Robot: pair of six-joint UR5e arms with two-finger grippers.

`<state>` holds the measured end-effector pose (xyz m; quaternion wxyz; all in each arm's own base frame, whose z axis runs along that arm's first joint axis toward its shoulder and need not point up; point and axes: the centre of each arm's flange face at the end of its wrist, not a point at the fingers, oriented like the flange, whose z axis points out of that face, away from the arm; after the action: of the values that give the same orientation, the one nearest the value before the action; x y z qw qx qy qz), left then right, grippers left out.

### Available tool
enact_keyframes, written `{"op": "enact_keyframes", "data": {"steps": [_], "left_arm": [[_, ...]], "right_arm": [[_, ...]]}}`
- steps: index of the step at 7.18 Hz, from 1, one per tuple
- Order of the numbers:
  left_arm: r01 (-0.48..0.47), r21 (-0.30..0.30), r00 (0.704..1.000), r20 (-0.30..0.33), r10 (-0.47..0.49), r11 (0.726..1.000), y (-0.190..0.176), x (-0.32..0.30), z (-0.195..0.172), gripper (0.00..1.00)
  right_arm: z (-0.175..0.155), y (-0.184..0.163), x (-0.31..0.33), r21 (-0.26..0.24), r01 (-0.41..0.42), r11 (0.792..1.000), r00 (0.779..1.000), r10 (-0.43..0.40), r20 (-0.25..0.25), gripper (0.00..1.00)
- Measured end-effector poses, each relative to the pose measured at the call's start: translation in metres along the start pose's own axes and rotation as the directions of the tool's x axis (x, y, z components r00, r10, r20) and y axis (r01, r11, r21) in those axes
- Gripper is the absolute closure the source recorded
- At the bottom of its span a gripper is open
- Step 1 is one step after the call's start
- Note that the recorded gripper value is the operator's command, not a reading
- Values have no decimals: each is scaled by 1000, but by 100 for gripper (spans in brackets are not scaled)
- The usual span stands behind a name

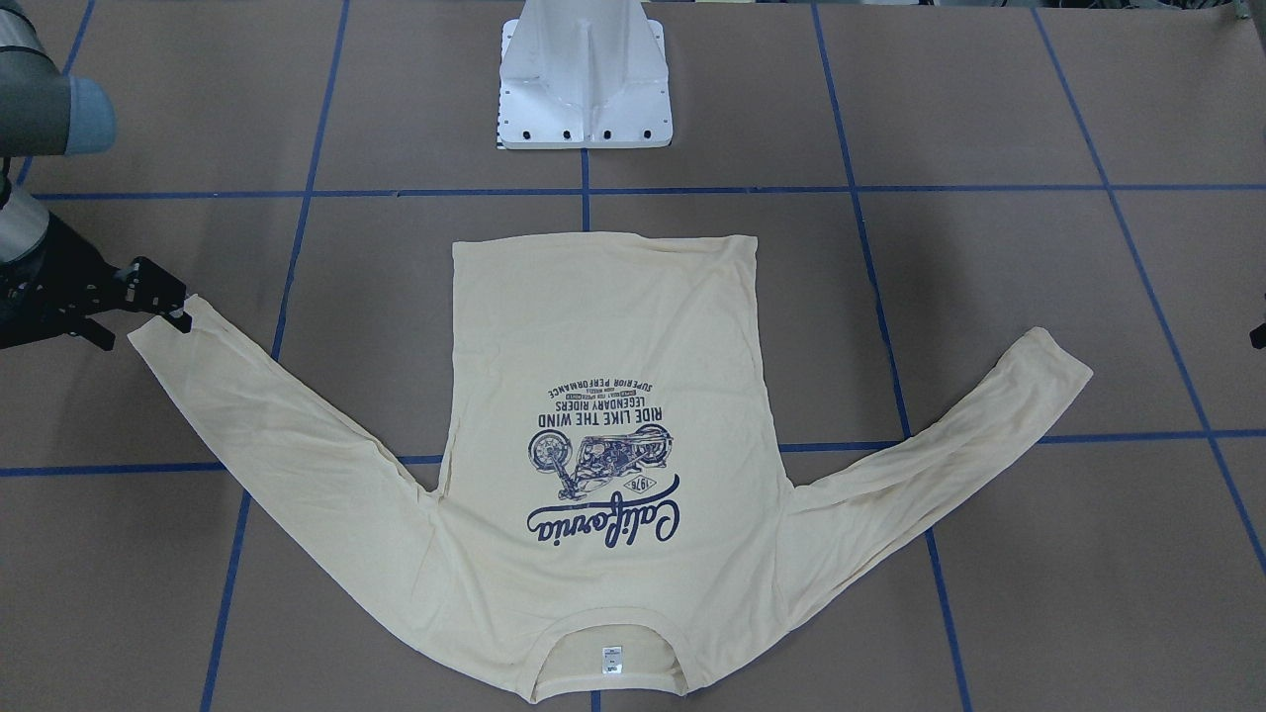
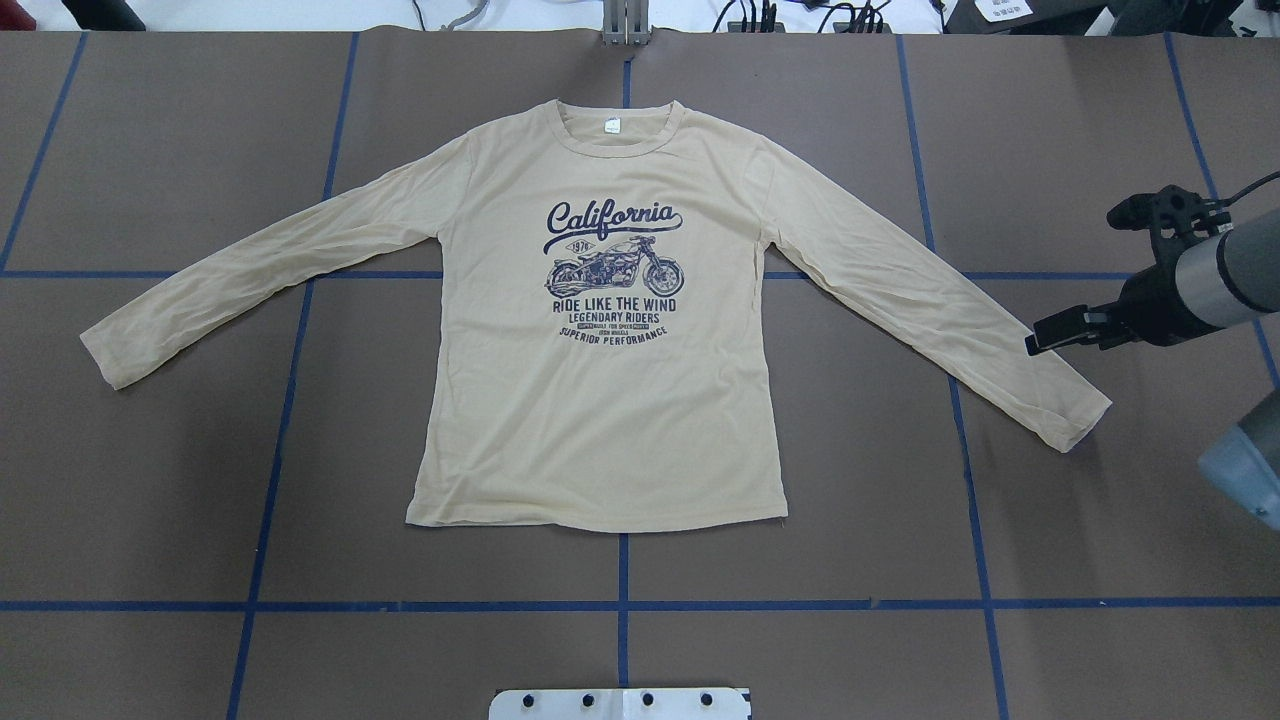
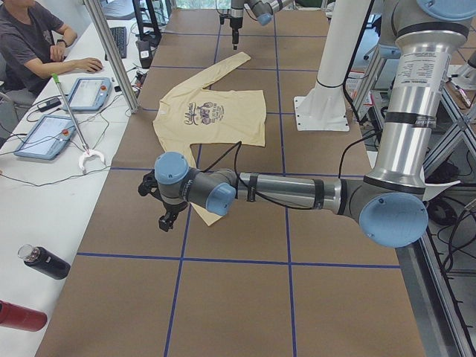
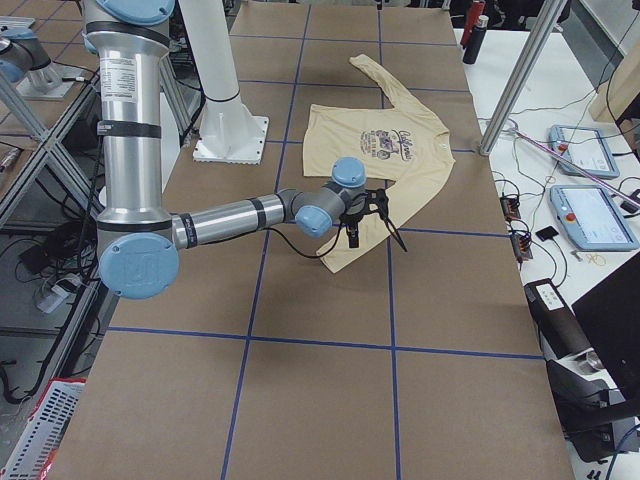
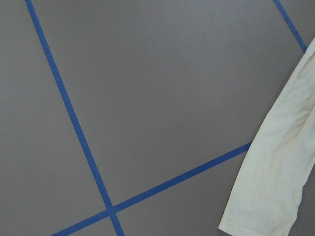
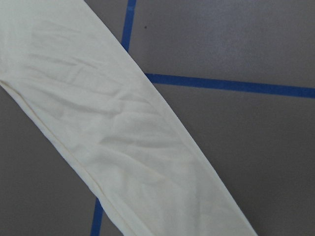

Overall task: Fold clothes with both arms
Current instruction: 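Move the right gripper down to the cuff of the nearest sleeve and grasp it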

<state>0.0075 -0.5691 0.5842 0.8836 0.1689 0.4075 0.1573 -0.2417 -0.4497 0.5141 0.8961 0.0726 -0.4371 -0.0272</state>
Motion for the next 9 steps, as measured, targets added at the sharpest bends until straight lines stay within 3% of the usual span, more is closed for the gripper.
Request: {"op": "enact_keyframes", "data": {"steps": [3, 9], "left_arm": [[-4, 4, 1000, -3, 4, 1000, 0, 2, -1, 0], [1, 1, 1000, -25, -1, 1000, 1, 2, 0, 0]], "right_arm": [[21, 29, 16, -14, -29, 999, 998, 28, -61, 0], [54, 47, 33, -83, -46, 996, 993, 36, -110, 0]]}}
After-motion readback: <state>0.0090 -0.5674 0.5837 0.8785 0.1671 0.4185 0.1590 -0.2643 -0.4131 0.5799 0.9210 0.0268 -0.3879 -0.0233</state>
